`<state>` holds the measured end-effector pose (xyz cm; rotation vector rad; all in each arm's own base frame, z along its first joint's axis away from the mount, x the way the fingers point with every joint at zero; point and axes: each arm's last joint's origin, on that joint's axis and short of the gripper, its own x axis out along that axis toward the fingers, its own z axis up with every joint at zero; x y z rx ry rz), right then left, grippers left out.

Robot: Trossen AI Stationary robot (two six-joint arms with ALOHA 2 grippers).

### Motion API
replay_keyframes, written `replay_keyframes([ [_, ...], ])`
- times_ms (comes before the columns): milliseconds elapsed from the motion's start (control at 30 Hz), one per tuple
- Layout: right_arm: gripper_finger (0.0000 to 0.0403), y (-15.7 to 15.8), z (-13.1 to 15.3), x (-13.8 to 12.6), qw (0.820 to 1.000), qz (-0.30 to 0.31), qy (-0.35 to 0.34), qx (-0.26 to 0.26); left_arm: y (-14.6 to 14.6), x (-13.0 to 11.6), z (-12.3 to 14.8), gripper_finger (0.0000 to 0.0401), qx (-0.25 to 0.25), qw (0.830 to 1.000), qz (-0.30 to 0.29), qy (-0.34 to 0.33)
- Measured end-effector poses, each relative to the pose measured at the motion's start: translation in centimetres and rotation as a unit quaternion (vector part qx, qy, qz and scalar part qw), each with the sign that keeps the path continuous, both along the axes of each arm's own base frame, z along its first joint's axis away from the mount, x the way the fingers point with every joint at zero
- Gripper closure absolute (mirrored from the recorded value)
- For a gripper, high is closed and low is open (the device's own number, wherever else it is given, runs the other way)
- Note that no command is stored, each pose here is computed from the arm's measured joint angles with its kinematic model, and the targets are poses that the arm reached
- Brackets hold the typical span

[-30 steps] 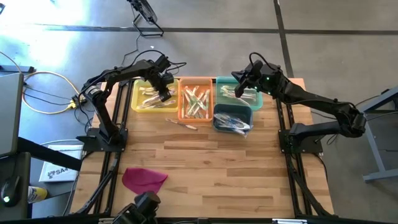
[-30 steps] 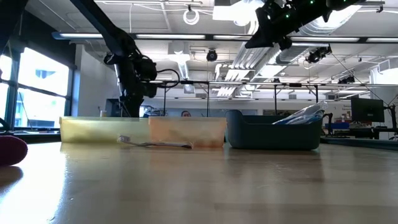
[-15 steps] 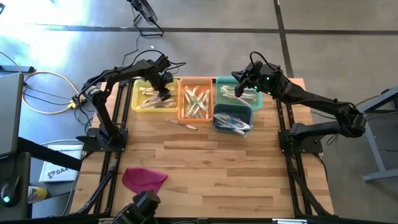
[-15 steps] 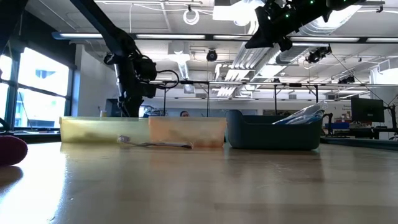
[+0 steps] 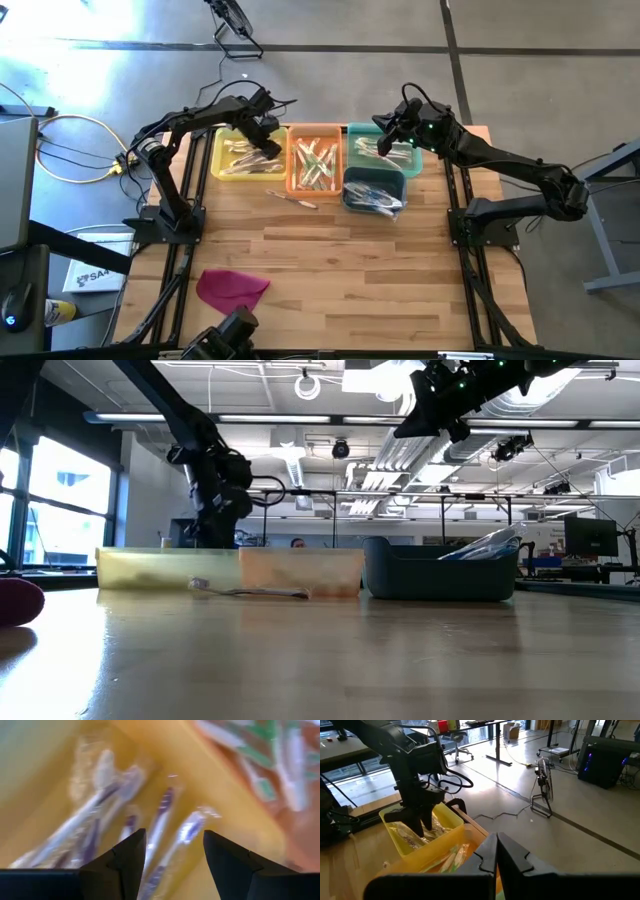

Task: Pick & Place Toothbrushes
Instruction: Put the violet toothbrush into the yellow bin

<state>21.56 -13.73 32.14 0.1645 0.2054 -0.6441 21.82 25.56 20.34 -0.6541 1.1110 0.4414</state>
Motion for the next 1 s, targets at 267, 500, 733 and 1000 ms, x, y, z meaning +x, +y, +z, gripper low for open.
replay_keyframes([
  [267,0.0401,0.0,0.0,0.0,1.0,0.001,0.0,0.0,-0.5,0.7,1.2,0.0207,-0.017,0.999,-0.039,-0.012],
  [500,0.0401,0.0,0.0,0.0,1.0,-0.001,-0.004,0.006,-4.0,2.0,5.2,0.0207,0.045,0.983,-0.175,-0.029],
  [733,0.0401,0.0,0.0,0.0,1.0,-0.006,-0.016,0.021,-7.9,1.2,9.5,0.0207,0.104,0.968,-0.225,-0.049],
  [1000,0.04,0.0,0.3,0.1,0.999,-0.006,-0.028,0.014,-10.7,0.0,10.9,0.0207,0.174,0.951,-0.25,0.06],
])
